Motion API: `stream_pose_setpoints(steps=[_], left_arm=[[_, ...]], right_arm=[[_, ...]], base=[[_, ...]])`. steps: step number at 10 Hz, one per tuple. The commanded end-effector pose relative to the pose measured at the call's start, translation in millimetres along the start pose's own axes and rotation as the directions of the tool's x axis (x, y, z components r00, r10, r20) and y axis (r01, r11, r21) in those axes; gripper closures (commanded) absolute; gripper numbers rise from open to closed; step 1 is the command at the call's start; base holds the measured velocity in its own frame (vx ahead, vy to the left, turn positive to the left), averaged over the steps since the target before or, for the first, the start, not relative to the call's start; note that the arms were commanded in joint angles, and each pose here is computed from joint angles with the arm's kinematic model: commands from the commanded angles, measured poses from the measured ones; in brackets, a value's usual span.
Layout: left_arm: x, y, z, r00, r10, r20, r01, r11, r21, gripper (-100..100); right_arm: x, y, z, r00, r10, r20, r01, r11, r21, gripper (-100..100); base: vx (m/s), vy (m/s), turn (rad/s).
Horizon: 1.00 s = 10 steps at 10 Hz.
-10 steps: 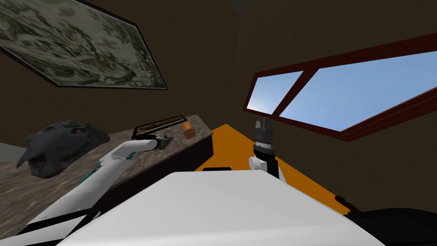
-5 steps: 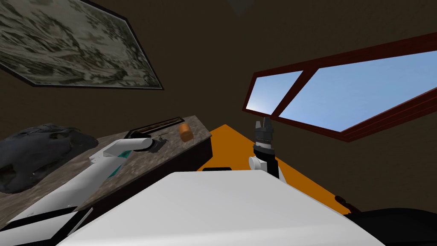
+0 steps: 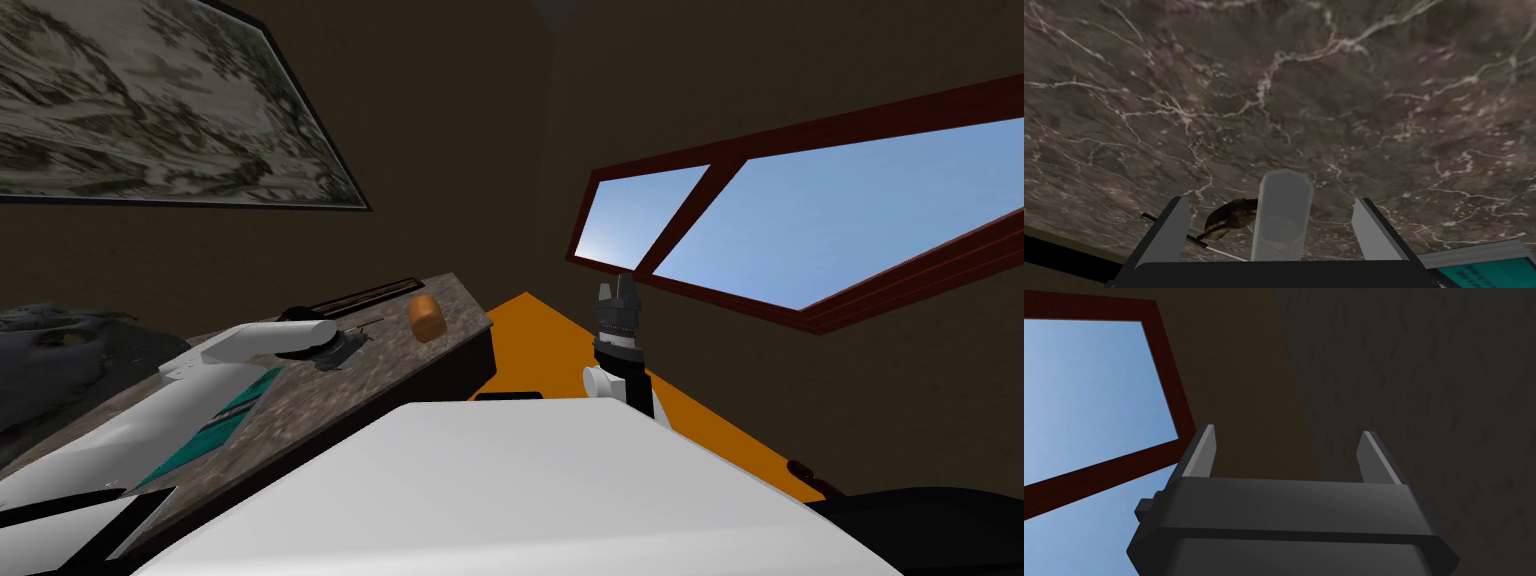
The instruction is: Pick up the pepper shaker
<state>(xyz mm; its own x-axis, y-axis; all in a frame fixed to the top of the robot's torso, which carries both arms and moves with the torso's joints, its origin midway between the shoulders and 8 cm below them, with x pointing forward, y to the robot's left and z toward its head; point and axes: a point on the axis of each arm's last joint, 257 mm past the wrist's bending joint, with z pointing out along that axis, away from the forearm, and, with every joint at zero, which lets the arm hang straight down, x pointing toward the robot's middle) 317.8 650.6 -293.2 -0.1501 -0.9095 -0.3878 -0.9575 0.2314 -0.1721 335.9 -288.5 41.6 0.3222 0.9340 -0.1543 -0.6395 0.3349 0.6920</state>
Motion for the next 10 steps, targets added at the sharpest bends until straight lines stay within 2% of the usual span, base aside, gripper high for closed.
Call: stream_pose_setpoints(steps=[1,4,5,6,7,8,9,10], left_arm=[[-16.3,23,-5.5,1.0,-0.02,0.008,0.021,0.997,-0.07,-100],[-40.4,51,-13.9,0.998,-0.049,0.03,0.053,0.987,-0.154,-100],[-34.4,43,-12.1,0.999,-0.042,0.025,0.045,0.99,-0.136,-100],[-35.0,44,-12.5,0.999,-0.044,0.025,0.047,0.989,-0.14,0],[-53.1,32,-12.9,0.998,-0.03,0.06,0.036,0.993,-0.11,-100],[-56.6,38,-9.4,0.997,-0.057,0.055,0.063,0.99,-0.124,-100],[-71.8,28,-10.1,0.996,-0.035,0.087,0.043,0.994,-0.099,-100],[-73.9,24,-10.7,0.995,-0.044,0.085,0.052,0.994,-0.093,-100]], right_arm=[[0,0,0.0,1.0,0.0,0.0,0.0,1.0,0.0,0],[0,0,0.0,1.0,0.0,0.0,0.0,1.0,0.0,0],[0,0,0.0,1.0,0.0,0.0,0.0,1.0,0.0,0],[0,0,0.0,1.0,0.0,0.0,0.0,1.0,0.0,0],[0,0,0.0,1.0,0.0,0.0,0.0,1.0,0.0,0],[0,0,0.0,1.0,0.0,0.0,0.0,1.0,0.0,0],[0,0,0.1,1.0,0.0,0.0,0.0,1.0,0.0,0],[0,0,0.1,1.0,0.0,0.0,0.0,1.0,0.0,0]], base=[[0.134,0.0,-0.031],[0.083,0.033,-0.013],[0.029,0.03,-0.002],[0.006,0.005,-0.002],[0.003,-0.017,0.04],[-0.002,-0.028,0.022],[-0.009,-0.036,0.044],[-0.009,-0.031,0.024]])
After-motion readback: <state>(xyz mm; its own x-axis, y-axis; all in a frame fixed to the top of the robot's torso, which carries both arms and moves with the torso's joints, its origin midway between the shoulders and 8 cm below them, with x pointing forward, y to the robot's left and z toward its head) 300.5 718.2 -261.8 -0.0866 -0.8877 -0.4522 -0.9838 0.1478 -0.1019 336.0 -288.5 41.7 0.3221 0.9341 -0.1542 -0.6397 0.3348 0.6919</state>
